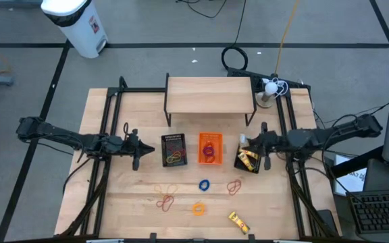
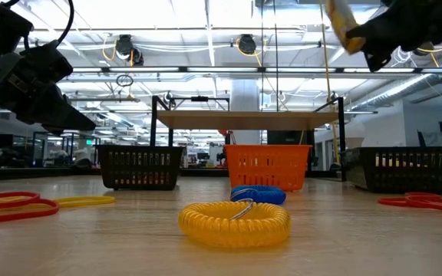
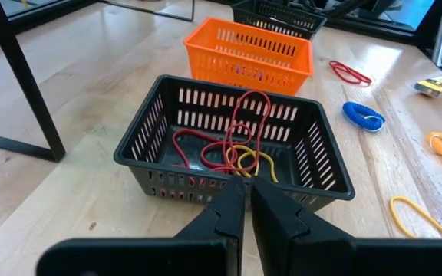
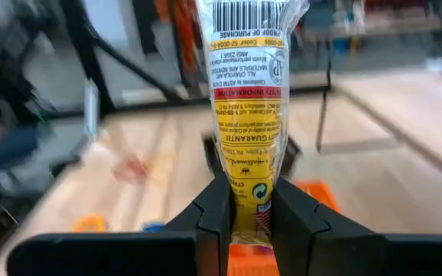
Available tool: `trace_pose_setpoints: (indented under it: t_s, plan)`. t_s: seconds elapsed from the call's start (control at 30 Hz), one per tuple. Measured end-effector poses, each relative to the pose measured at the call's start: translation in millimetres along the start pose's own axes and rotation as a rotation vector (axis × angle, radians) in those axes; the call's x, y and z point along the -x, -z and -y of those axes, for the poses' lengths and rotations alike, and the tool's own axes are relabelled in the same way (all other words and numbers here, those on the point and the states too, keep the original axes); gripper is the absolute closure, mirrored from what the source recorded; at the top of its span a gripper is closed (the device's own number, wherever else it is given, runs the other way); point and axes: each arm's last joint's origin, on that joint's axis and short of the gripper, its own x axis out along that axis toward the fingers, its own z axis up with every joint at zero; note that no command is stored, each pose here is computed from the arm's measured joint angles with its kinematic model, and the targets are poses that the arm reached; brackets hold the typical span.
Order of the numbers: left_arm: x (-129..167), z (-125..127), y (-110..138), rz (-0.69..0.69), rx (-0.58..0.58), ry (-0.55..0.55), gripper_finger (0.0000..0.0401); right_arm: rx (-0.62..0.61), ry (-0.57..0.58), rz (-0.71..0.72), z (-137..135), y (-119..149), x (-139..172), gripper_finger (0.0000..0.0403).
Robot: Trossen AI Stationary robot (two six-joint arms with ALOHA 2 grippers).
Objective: Pick & Place Office Desk Supplies
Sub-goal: Put the crayon box into the right black bin
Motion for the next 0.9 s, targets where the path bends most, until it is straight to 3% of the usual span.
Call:
trace_pose_setpoints:
  t_s: [0.23, 0.37, 0.5, 0.9]
  plan:
    - [0.0, 0.0, 0.1, -0.001, -0.007, 0.000, 0.0377, -0.065, 0.123, -0.413, -7.9, -1.5, -21.8, 0.0348]
    - [0.0, -0.1, 0.2, -0.002, -0.007, 0.000, 0.0377, -0.130, 0.201, -0.595, -8.1, 14.7, -28.9, 0.0348]
    - [0.0, 0.0, 0.2, -0.002, 0.002, 0.000, 0.0377, -0.179, 0.201, -0.765, -12.1, 30.9, -31.1, 0.0348]
    - [0.0, 0.0, 0.1, -0.001, 0.002, 0.000, 0.0377, -0.222, 0.197, -0.907, -26.9, 47.7, -32.6, 0.0348]
